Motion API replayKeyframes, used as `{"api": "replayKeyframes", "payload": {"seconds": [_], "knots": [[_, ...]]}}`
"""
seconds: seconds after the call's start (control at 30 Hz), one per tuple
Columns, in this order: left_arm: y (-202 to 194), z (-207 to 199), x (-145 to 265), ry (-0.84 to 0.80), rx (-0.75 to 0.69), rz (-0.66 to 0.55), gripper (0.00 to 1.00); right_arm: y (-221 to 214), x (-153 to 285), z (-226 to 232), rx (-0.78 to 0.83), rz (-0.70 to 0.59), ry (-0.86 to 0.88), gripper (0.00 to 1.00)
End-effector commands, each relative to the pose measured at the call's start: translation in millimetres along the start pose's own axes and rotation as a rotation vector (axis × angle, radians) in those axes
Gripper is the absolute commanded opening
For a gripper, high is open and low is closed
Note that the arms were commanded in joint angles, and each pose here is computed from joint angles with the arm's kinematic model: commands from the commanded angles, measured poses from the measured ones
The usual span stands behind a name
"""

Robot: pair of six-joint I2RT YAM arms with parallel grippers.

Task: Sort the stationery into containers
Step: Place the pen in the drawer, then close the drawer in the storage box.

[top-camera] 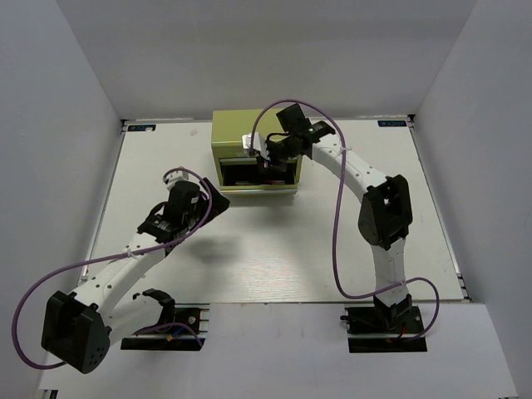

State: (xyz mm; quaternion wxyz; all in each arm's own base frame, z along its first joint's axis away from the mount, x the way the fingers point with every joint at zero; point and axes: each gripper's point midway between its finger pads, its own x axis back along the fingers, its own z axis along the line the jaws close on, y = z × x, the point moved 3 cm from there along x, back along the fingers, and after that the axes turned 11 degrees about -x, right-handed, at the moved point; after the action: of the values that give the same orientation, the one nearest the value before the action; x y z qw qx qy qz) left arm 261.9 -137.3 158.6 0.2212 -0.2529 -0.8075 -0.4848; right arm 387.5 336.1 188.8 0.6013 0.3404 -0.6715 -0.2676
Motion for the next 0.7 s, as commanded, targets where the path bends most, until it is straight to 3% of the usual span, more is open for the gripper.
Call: {"api": "replayKeyframes", "payload": {"seconds": [0.0, 0.03, 0.2, 0.4, 0.53, 0.63, 0.67], "knots": [[1.9, -0.1, -2.3, 0.002, 0.010, -0.009, 1.00, 31.2, 20.9, 23.8, 0.047, -0.099, 0.083, 0.04], [-0.2, 1.4, -4.7, 0.010, -0.001, 0.000, 1.00, 23.3, 20.0, 37.0, 0.058, -0.079, 0.145, 0.00], [3.7, -3.4, -3.7, -0.009, 0.002, -0.008, 1.00, -12.3, 1.5, 78.0, 0.071, 0.032, 0.333, 0.00], [5.2, -4.3, -1.8, -0.015, 0.004, -0.015, 1.00, -51.6, -29.9, 95.3, 0.053, 0.190, 0.327, 0.00], [5.9, -0.3, 0.2, 0.006, 0.003, -0.023, 1.00, -58.5, -53.0, 67.4, 0.021, 0.232, 0.125, 0.00], [9.2, -2.2, 4.3, -0.006, 0.006, -0.038, 1.00, -65.0, -64.9, 38.4, -0.068, 0.267, -0.083, 0.00], [8.5, 0.6, 4.2, 0.009, 0.004, -0.037, 1.00, -68.4, -62.9, 17.8, -0.095, 0.302, -0.226, 0.00]]}}
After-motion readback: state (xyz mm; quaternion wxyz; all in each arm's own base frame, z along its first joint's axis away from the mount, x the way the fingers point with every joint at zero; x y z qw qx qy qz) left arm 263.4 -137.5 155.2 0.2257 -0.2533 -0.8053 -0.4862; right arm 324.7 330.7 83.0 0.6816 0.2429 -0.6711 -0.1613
